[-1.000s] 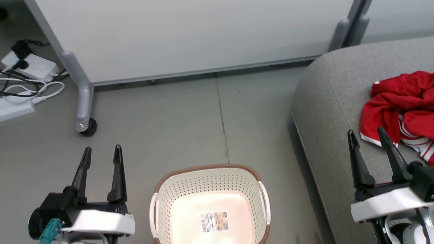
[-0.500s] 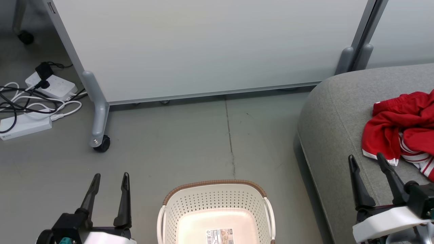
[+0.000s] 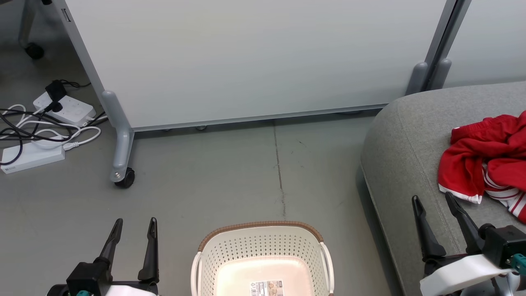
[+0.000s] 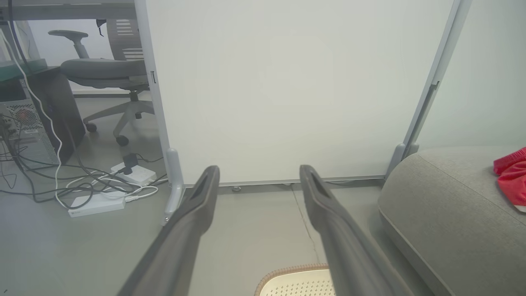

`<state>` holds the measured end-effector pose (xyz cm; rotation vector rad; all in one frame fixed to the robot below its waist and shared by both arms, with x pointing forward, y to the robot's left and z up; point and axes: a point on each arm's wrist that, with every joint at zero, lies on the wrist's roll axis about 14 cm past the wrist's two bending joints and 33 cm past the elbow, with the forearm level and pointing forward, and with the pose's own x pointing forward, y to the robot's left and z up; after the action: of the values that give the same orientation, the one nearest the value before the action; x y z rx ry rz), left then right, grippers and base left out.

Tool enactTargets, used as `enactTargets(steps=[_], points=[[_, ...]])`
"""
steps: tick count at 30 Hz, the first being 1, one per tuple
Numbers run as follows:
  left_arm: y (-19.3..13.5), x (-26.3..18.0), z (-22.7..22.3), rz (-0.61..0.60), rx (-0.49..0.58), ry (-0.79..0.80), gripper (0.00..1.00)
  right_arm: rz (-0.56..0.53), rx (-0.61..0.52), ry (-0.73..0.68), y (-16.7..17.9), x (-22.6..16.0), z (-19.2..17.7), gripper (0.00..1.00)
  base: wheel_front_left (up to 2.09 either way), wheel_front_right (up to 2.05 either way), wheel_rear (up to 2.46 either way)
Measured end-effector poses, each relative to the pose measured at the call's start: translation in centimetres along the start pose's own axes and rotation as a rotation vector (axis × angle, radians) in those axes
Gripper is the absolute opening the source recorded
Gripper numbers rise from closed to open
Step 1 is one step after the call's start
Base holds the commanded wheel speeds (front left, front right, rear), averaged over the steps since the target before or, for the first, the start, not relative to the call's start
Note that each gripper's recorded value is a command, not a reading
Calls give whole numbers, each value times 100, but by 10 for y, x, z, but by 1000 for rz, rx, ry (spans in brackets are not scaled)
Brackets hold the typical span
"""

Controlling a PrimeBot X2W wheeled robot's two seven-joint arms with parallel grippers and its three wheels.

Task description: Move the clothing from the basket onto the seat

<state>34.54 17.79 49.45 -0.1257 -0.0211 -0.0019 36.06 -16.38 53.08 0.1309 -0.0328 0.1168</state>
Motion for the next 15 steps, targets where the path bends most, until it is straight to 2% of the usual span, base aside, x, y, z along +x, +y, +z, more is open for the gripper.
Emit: enactTargets(steps=[15], points=[[6, -2, -6, 21, 2, 18, 100, 13, 1, 6, 4, 0, -2, 100, 0, 0, 0]])
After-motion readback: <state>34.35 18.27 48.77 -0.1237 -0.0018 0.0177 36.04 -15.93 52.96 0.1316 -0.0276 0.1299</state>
